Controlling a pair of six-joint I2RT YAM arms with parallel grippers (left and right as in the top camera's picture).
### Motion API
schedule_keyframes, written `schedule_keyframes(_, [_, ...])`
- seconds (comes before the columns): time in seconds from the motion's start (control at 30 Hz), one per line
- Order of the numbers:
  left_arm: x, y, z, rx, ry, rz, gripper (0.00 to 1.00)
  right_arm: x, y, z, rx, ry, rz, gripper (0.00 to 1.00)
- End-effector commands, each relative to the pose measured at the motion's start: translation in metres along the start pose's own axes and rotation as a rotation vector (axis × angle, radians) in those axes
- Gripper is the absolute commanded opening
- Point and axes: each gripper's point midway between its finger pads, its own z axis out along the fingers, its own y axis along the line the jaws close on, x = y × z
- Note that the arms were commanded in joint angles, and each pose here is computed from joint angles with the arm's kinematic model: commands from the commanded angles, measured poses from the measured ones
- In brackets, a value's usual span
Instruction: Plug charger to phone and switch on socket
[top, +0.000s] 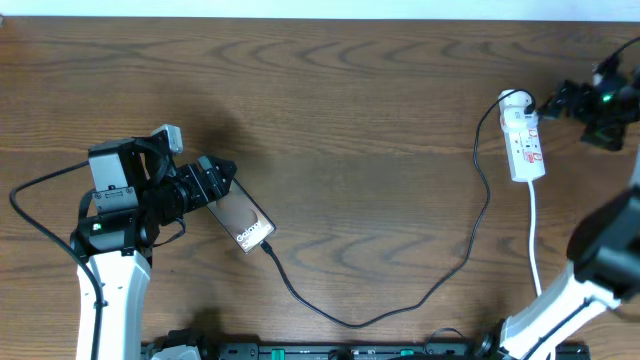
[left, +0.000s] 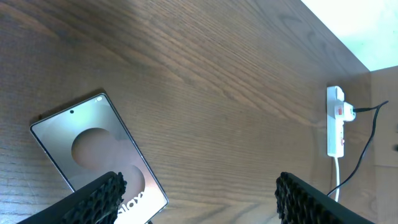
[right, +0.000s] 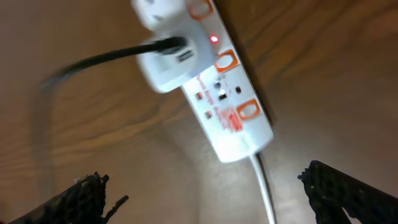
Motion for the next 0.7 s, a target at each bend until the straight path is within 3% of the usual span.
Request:
schedule_keyframes(0.0, [-0.004, -0.003, -0.003, 0.008, -0.011, 0.023, 0.8, 0.005, 0.024, -0.079, 0.004, -0.165, -0.003, 0.99])
schedule_keyframes(0.3, [-0.004, -0.003, -0.003, 0.008, -0.011, 0.023, 0.8, 0.047, 0.053, -0.185, -0.012, -0.395, -0.051, 0.99])
schedule_keyframes(0.67, [-0.004, -0.003, -0.003, 0.008, -0.011, 0.023, 0.8, 0.06, 0.06, -0.212, -0.016, -0.468, -0.072, 0.99])
